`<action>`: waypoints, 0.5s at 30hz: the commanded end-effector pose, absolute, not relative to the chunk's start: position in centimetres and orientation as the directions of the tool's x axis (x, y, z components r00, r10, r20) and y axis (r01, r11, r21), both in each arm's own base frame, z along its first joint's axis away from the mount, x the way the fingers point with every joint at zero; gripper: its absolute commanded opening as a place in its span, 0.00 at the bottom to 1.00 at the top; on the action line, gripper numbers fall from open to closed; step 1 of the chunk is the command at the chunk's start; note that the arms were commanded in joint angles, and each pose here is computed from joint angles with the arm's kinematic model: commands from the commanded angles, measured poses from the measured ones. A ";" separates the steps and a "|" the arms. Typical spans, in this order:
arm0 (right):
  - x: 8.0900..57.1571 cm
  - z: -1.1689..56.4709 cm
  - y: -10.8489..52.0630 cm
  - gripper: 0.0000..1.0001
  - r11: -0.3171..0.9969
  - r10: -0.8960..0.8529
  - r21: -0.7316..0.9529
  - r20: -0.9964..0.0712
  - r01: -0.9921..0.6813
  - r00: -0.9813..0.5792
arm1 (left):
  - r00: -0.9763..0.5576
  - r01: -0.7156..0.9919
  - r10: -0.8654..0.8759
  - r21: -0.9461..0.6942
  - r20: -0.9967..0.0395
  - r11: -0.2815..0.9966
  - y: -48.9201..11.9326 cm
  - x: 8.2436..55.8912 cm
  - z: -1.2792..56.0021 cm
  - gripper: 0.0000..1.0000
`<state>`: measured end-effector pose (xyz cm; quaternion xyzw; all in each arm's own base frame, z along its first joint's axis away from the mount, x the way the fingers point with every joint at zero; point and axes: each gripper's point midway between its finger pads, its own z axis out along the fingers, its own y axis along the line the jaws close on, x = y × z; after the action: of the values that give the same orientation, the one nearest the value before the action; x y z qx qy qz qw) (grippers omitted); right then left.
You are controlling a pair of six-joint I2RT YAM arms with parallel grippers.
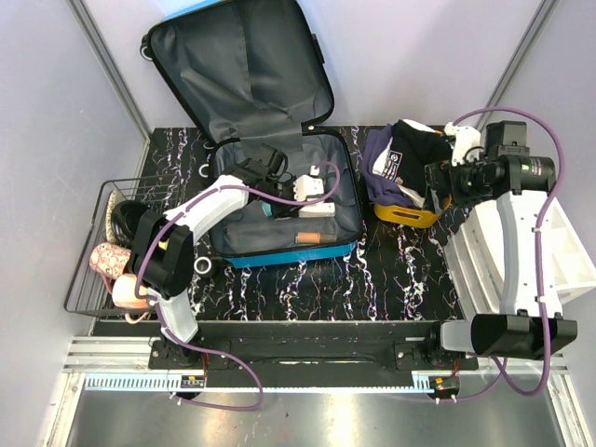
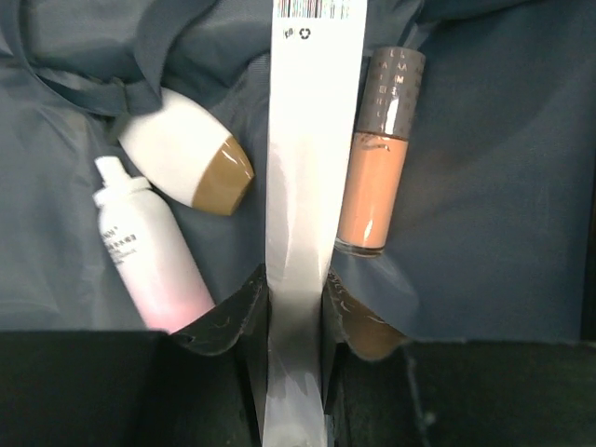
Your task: Open, take out, and arrange the luggage
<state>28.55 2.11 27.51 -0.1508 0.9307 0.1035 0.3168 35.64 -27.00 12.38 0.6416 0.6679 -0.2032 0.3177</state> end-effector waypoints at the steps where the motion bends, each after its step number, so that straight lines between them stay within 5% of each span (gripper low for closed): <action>1: 22.8 29.4 -2.4 0.92 0.972 -0.231 -0.092 -0.504 -0.214 -0.832 | -0.030 0.981 0.746 0.123 -0.665 0.149 -26.3 35.6 11.2 0.00; 7: 19.5 27.8 -4.9 0.92 0.974 -0.209 -0.167 -0.387 -0.155 -0.898 | -0.038 0.978 0.775 0.134 -0.630 0.157 -25.7 35.8 9.3 0.04; 8: 19.4 27.7 -5.2 0.92 0.973 -0.209 -0.176 -0.385 -0.151 -0.899 | -0.047 0.975 0.786 0.144 -0.616 0.171 -25.5 36.2 9.2 0.12; 9: 19.6 27.8 -4.8 0.92 0.973 -0.215 -0.163 -0.401 -0.162 -0.890 | -0.053 0.973 0.788 0.147 -0.613 0.179 -25.6 36.5 9.2 0.37; 12: 21.5 28.5 -2.7 0.91 0.975 -0.216 -0.065 -0.483 -0.212 -0.848 | -0.086 0.968 0.782 0.132 -0.618 0.211 -25.7 36.7 9.2 0.68; 15: 23.7 28.0 -1.3 0.86 0.961 -0.233 0.011 -0.511 -0.277 -0.827 | -0.091 0.965 0.753 0.128 -0.652 0.227 -26.2 36.6 10.7 0.80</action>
<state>25.39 -3.82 29.74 -0.1039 0.9402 -0.0389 0.3222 35.09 -24.92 7.84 0.6141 0.7237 -0.1710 0.2646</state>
